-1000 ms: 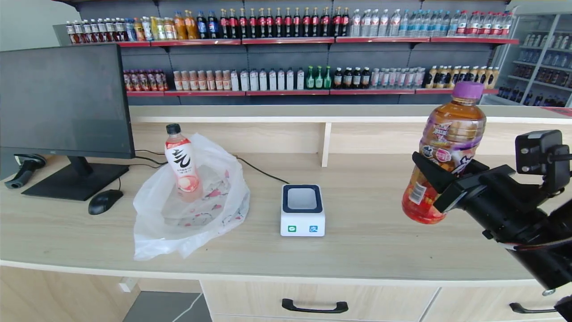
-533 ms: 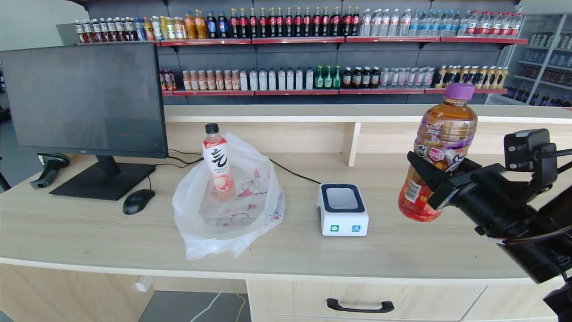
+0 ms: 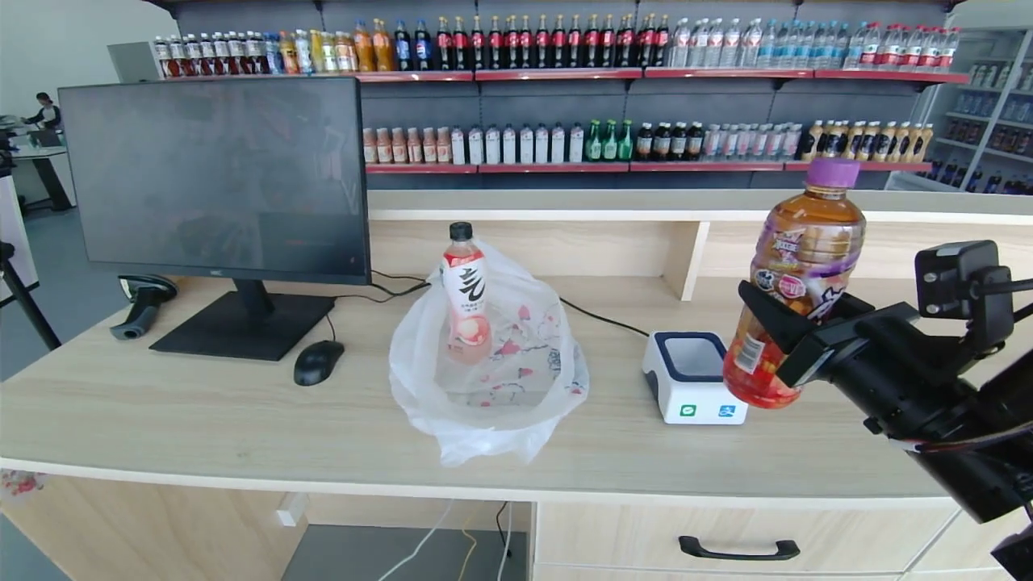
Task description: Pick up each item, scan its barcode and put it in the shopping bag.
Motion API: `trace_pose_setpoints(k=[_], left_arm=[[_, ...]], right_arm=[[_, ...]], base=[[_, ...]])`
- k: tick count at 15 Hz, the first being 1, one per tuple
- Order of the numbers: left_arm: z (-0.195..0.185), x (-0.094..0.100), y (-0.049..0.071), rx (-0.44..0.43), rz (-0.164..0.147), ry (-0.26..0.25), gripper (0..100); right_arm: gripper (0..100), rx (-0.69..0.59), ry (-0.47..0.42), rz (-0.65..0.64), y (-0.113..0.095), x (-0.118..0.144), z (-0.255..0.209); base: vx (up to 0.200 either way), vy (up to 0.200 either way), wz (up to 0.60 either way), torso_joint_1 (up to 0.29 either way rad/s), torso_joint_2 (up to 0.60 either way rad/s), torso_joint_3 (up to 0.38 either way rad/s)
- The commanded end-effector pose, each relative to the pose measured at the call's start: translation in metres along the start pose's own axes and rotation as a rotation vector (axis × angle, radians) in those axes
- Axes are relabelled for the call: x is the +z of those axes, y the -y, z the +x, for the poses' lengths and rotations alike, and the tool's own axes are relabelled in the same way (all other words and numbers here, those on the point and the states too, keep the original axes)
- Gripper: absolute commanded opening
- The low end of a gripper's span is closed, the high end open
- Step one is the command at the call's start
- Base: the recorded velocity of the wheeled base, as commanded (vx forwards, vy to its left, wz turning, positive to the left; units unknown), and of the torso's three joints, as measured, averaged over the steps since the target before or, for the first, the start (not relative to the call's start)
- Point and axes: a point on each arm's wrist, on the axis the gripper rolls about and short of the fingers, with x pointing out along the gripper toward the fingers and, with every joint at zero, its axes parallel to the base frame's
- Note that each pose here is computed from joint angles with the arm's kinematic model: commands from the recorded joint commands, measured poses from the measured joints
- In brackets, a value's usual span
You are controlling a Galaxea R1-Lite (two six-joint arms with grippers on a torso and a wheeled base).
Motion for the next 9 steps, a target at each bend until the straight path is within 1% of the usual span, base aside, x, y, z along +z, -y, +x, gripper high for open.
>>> trace_pose_setpoints(k=[1, 5, 8, 9], left_arm=[[0.0000, 0.0001, 0.0000, 0.000, 0.000, 0.002, 100], [0.0000, -0.0005, 0.0000, 0.000, 0.003, -0.004, 100], [0.0000, -0.0005, 0.0000, 0.000, 0.001, -0.004, 100], [0.0000, -0.0005, 0.0000, 0.000, 0.001, -0.004, 100]], right_arm=[[0, -0.001, 0.000, 0.000, 0.0002, 0.0004, -0.0010], [0, 0.000, -0.006, -0.001, 0.0001, -0.0007, -0.0020], [0, -0.001, -0.004, -0.001, 0.0001, -0.0005, -0.0018], [0, -0.001, -0.004, -0.002, 0.0001, -0.0006, -0.0013]], base=[[0.000, 0.000, 0.00, 0.000, 0.00, 0.000], [0.000, 0.000, 0.00, 0.000, 0.00, 0.000], [0.200, 0.000, 0.00, -0.002, 0.00, 0.002], [0.000, 0.000, 0.00, 0.000, 0.00, 0.000]])
